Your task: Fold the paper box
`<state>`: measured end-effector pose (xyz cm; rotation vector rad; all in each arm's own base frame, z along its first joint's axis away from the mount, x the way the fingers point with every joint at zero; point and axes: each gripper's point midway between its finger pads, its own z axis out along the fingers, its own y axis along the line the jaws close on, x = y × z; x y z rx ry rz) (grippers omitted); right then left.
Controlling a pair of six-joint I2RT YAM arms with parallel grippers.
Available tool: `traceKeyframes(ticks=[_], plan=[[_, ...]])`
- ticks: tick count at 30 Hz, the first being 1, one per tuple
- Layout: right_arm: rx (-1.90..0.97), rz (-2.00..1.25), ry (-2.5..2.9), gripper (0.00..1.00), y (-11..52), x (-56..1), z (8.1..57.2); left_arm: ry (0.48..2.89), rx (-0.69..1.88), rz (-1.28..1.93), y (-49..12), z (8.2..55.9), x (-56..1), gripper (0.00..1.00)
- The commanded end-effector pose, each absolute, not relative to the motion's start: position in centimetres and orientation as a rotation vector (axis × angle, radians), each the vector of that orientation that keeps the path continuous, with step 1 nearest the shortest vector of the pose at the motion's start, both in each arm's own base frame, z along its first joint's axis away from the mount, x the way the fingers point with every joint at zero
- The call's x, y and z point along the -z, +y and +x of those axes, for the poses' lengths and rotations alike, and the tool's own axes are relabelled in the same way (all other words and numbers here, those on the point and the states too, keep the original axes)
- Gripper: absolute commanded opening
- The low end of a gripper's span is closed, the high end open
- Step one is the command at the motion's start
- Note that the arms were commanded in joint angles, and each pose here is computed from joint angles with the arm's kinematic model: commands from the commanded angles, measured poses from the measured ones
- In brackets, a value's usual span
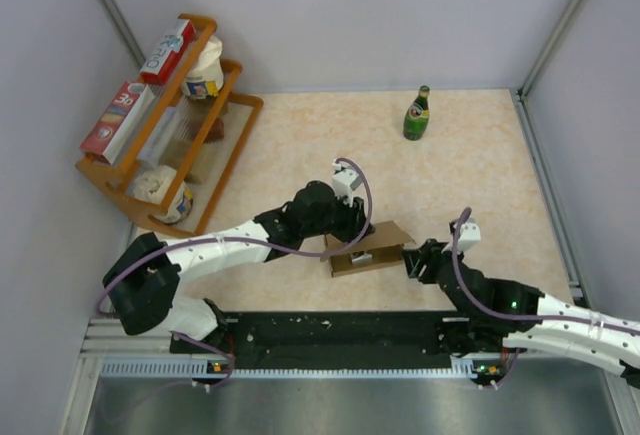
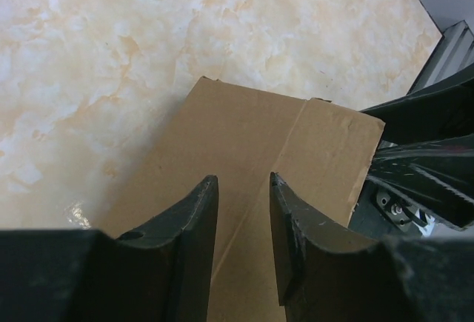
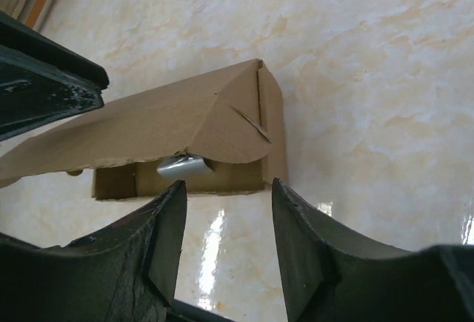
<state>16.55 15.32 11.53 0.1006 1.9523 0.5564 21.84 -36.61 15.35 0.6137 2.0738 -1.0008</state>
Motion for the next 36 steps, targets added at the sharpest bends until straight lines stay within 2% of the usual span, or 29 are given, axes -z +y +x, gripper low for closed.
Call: traceKeyframes(ticks=[1, 7, 13, 25, 36], plan=[[-0.670, 0.132, 2.023, 0.49, 15.7, -14.0, 14.9, 2.063, 0.982, 0.608, -36.4, 21.6, -15.2, 0.38], [-0.771, 0.097, 1.921, 0.49, 16.0, -20.5, 14.9, 2.095, 0.943, 0.609, -36.2, 21.1, -13.9, 0.36], [-0.687, 0.083, 1.812, 0.50, 14.4, -24.1, 16.1, 2.111, 0.936, 0.621, -36.4, 20.2, -13.1, 0.35], [-0.513, -0.138, 1.917, 0.50, 18.0, -23.3, 16.9, 2.147, 0.927, 0.649, -36.8, 17.9, -11.6, 0.33], [-0.513, -0.170, 2.025, 0.51, 18.6, -21.1, 17.6, 2.196, 0.879, 0.627, -35.3, 16.8, -9.5, 0.30]])
